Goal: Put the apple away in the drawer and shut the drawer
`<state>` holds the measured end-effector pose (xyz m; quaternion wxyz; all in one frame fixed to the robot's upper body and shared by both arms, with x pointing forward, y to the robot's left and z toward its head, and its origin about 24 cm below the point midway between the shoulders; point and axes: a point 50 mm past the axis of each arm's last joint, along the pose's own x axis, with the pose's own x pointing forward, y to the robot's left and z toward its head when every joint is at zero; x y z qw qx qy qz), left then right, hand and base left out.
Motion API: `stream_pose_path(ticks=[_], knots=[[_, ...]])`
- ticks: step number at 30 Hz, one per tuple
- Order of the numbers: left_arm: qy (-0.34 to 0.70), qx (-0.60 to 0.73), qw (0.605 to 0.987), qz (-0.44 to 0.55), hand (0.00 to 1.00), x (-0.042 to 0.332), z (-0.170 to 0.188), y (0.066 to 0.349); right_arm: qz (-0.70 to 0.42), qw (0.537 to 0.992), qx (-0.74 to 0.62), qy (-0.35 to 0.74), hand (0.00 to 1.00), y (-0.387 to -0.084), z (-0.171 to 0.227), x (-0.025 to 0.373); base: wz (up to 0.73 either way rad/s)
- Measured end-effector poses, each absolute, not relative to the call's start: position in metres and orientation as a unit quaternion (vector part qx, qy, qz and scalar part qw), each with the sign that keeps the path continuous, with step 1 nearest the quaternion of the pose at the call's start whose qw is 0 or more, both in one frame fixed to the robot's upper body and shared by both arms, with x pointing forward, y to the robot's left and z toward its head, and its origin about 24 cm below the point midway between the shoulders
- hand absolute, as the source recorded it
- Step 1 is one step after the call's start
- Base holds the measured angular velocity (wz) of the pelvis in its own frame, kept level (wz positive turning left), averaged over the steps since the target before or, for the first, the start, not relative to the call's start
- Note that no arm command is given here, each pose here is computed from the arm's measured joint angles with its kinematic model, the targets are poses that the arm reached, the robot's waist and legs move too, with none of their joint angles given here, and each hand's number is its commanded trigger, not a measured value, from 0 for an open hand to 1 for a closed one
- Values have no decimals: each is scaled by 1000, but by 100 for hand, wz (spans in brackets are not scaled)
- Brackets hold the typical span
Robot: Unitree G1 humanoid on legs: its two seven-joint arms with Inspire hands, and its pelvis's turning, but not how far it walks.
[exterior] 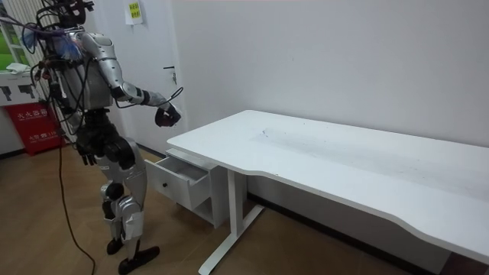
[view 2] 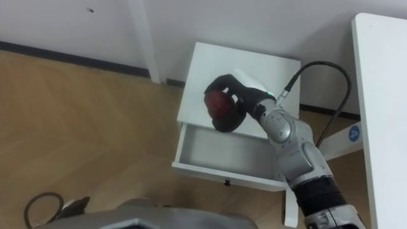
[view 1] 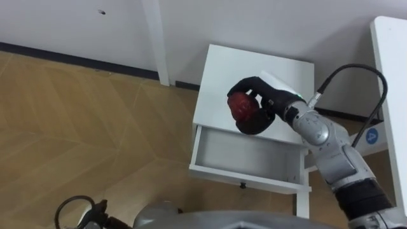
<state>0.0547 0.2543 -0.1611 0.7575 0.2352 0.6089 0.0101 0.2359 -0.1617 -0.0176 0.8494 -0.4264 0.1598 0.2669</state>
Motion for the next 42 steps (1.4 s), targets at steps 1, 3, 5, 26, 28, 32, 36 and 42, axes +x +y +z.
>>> stream_pose_path(ticks=[1,3,5,26,28,32,36,42], knots=[[608,237,758,8,0,56,-161,254,274,847,-426,162,0,-160,-19,235,0],[605,237,760,8,0,57,-161,254,284,844,-426,163,0,-156,-22,232,0],[602,237,762,7,0,60,-160,253,290,842,-422,170,0,-156,-24,229,0],[598,230,768,-9,0,63,-161,251,301,836,-422,179,0,-154,-27,226,0],[601,227,766,-13,0,61,-161,250,300,835,-424,179,0,-155,-27,226,0],[601,225,767,-14,0,59,-161,250,288,844,-413,186,0,-160,-28,224,0],[611,226,759,-5,0,49,-163,249,240,860,-390,223,0,-173,-47,218,2],[625,214,751,25,0,34,-165,247,137,857,-321,380,0,-218,-106,167,1]])
